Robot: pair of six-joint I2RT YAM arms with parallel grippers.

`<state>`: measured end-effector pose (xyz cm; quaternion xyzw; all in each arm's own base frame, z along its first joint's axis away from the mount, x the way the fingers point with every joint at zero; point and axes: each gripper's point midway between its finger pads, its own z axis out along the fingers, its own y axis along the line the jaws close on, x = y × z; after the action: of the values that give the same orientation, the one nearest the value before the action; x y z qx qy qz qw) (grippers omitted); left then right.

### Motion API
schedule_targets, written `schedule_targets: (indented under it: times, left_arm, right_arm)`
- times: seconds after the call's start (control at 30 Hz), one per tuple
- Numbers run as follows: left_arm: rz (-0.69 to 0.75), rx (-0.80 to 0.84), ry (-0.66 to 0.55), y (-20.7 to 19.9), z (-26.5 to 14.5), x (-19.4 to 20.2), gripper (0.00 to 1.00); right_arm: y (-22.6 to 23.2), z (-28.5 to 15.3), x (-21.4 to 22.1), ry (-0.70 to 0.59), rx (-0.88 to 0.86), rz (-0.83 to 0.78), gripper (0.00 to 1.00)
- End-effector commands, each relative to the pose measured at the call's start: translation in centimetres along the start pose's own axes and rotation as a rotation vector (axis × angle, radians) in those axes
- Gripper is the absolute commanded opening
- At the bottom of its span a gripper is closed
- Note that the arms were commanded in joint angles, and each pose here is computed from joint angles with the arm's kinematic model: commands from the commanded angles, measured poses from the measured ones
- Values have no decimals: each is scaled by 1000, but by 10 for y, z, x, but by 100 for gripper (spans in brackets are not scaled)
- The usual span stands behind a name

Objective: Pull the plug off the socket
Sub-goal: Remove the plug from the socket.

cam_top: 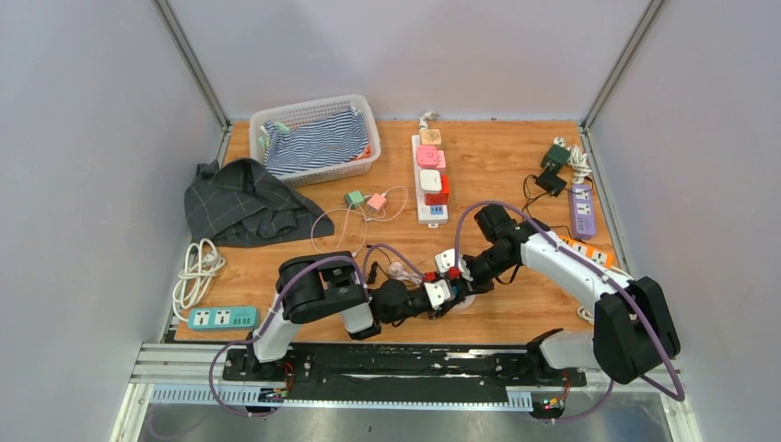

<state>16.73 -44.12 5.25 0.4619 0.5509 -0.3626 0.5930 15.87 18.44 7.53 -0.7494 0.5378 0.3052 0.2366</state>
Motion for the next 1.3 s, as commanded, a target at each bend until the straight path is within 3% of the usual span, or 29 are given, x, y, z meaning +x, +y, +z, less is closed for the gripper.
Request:
schedule_targets:
  times: [0.0,0.83,1.1,1.27]
  left_arm:
    - [0,6,160,-4,-5,48,45]
    - [-26,60,241,-9,-3,67,51]
    - [-24,81,265,-12,1,71,52]
    - [-23,78,258,-11,0,69,53]
  right_arm:
    - [7,-7,-15,-36,6,0,0]
    - [-7,-25,1,-72,113,95,0]
    - [1,-21,-26,-183,70,52,0]
    - [1,-18,-25,-142,53,38,0]
